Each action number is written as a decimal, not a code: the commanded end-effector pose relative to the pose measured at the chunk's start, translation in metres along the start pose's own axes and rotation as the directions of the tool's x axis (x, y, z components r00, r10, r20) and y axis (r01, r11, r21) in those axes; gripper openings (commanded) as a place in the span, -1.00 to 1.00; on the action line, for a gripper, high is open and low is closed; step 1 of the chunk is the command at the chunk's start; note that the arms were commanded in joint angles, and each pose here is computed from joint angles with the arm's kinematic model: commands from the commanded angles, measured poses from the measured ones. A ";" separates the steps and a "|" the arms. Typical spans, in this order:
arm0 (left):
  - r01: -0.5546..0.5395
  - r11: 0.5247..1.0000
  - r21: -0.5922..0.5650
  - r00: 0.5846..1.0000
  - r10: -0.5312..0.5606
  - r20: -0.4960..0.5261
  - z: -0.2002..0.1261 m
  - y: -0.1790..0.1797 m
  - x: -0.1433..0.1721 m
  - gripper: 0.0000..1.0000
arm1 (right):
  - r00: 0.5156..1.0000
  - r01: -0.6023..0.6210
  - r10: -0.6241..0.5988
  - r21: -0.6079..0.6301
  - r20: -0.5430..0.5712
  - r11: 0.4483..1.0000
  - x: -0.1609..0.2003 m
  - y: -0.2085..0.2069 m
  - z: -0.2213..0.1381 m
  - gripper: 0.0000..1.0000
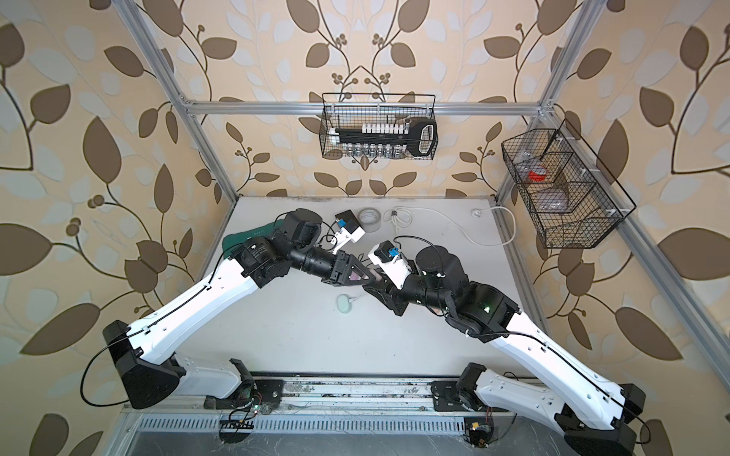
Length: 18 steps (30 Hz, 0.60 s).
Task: Charge the bluetooth headset
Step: Adjust the plug.
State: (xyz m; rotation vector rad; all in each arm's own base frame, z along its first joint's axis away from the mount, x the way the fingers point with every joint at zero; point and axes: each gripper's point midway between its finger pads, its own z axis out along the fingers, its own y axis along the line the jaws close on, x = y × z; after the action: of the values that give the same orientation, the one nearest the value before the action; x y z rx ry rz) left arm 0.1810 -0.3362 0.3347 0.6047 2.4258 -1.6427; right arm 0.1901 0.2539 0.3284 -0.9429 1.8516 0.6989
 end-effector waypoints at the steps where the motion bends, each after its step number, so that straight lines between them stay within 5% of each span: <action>1: -0.049 0.997 0.055 0.999 0.050 -0.011 -0.001 -0.015 0.002 -0.40 | 0.999 0.007 -0.006 -0.030 0.039 1.000 -0.006 0.006 -0.001 -0.33; 7: -0.060 0.997 0.039 0.998 0.060 -0.002 -0.001 -0.012 0.000 -0.79 | 1.000 0.002 -0.001 -0.024 0.024 1.000 -0.001 0.005 0.001 -0.23; 12: -0.079 0.997 -0.015 0.997 0.079 0.007 -0.002 -0.003 0.000 -0.83 | 1.000 -0.025 0.025 0.008 -0.015 1.000 0.010 -0.001 0.002 0.18; 18: -0.098 0.986 -0.136 0.995 0.097 -0.009 -0.003 0.018 0.002 -0.89 | 0.996 -0.056 0.060 0.055 -0.063 0.997 0.028 -0.007 -0.005 0.31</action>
State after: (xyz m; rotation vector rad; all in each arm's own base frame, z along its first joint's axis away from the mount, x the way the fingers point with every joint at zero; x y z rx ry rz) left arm 0.1856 -0.3295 0.3140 0.6150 2.4868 -1.5143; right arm 0.1895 0.2478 0.3172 -0.9161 1.8977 0.6861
